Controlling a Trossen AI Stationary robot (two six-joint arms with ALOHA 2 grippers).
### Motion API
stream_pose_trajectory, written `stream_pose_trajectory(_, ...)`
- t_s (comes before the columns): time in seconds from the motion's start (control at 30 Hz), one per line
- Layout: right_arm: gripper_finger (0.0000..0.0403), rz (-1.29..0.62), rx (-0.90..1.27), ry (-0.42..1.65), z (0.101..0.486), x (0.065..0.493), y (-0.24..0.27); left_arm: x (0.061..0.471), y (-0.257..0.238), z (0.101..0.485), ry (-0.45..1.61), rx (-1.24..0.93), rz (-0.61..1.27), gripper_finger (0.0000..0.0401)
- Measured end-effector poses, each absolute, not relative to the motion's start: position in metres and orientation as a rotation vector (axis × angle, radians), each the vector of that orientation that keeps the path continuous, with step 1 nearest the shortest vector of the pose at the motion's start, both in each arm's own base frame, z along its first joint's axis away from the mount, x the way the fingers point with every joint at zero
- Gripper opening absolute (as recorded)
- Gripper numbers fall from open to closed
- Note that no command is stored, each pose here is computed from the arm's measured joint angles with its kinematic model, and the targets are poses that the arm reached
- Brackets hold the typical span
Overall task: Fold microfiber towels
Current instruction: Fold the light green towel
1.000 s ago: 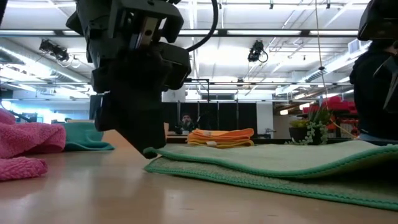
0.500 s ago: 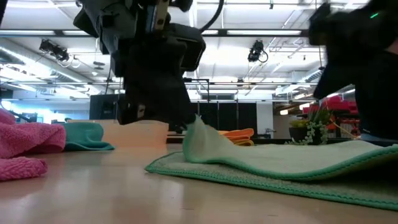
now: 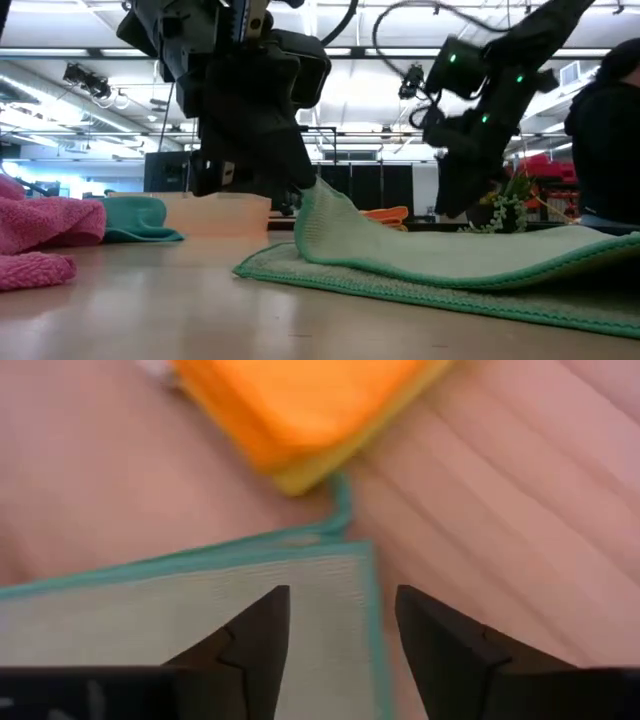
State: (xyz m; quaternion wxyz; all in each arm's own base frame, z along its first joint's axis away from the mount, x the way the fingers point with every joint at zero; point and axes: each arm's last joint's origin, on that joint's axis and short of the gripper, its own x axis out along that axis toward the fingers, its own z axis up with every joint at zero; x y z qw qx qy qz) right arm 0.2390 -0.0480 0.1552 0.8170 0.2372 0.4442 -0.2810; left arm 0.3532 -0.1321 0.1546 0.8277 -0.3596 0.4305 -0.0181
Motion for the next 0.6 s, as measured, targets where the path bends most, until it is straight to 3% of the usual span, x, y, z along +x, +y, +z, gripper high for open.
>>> stream_pose_trajectory(0.6, 0.0162, -0.559, 0.544, 0.989, 0.127, 0.250, -0.072, 0.352, -0.131, 0.153, 0.934, -0.740, -0.032, 0.0007)
